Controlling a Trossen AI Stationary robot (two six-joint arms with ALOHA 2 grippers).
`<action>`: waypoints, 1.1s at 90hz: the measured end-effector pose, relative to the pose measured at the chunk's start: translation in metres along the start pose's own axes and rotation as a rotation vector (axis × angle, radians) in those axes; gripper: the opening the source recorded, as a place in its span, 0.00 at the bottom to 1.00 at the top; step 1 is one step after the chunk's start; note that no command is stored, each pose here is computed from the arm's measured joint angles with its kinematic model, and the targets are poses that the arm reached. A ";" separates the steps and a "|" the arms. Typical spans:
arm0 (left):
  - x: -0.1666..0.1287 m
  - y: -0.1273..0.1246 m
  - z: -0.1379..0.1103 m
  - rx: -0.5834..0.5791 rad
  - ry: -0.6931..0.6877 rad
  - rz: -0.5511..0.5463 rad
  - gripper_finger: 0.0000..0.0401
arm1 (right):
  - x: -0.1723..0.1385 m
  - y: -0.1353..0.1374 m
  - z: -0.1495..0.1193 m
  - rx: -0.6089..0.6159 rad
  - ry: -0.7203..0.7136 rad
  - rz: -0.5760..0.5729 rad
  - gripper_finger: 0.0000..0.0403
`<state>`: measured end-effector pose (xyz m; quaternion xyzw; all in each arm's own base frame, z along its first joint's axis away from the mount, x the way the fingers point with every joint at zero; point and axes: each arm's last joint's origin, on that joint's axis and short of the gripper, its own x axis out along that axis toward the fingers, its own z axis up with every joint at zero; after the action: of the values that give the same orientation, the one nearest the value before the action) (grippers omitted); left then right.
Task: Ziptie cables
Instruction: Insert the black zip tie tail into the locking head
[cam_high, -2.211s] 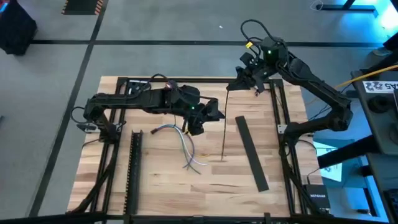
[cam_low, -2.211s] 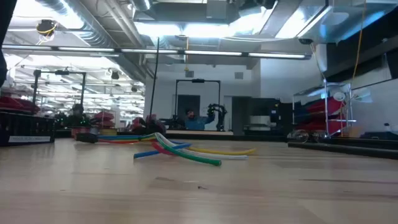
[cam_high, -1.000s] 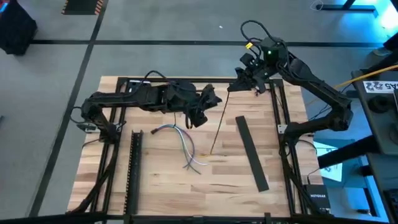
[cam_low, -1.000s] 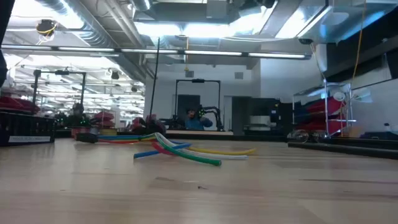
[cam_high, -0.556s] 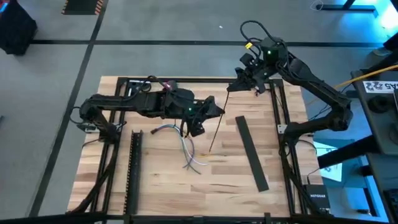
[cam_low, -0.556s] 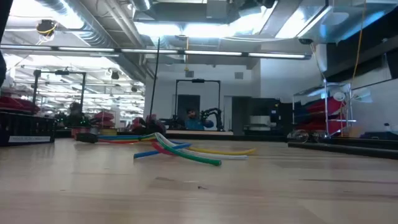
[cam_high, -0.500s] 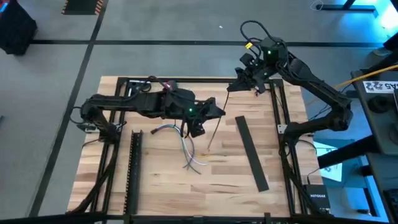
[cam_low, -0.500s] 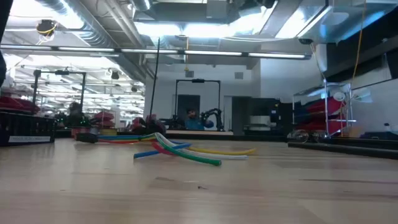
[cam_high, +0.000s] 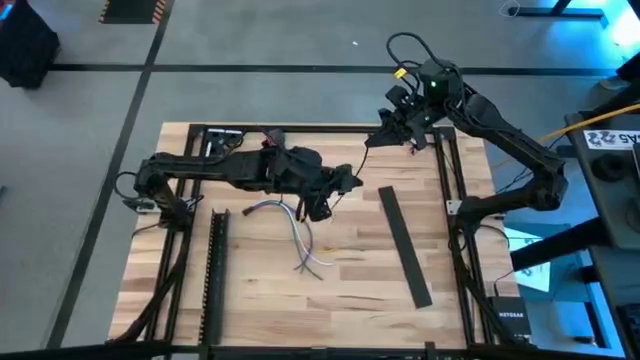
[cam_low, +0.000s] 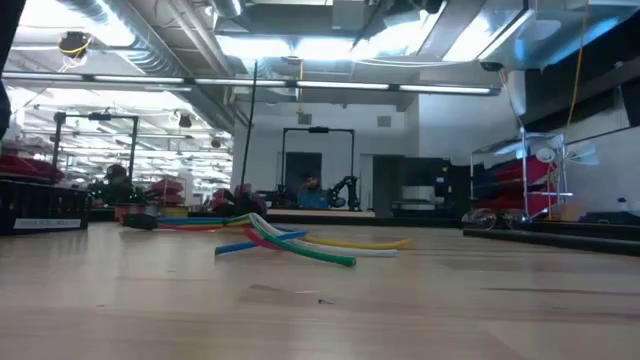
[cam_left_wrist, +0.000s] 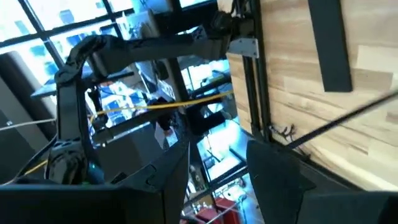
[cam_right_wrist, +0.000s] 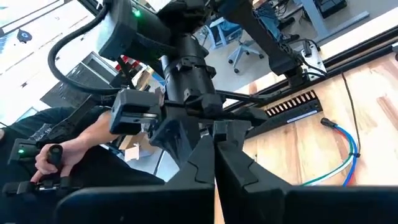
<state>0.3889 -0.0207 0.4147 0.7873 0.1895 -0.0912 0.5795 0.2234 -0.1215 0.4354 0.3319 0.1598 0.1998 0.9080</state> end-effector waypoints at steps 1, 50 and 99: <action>-0.001 0.000 0.000 -0.002 0.001 0.001 0.39 | 0.000 0.000 0.000 0.000 0.000 0.000 0.00; 0.002 -0.005 0.000 0.010 -0.057 -0.027 0.29 | 0.000 0.000 0.000 -0.003 0.003 0.004 0.00; 0.025 -0.014 0.019 -0.062 -0.105 -0.067 0.29 | 0.000 0.000 0.000 -0.007 -0.001 -0.003 0.00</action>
<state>0.4071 -0.0300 0.3878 0.7563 0.1879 -0.1460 0.6094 0.2234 -0.1215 0.4354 0.3286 0.1590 0.1989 0.9095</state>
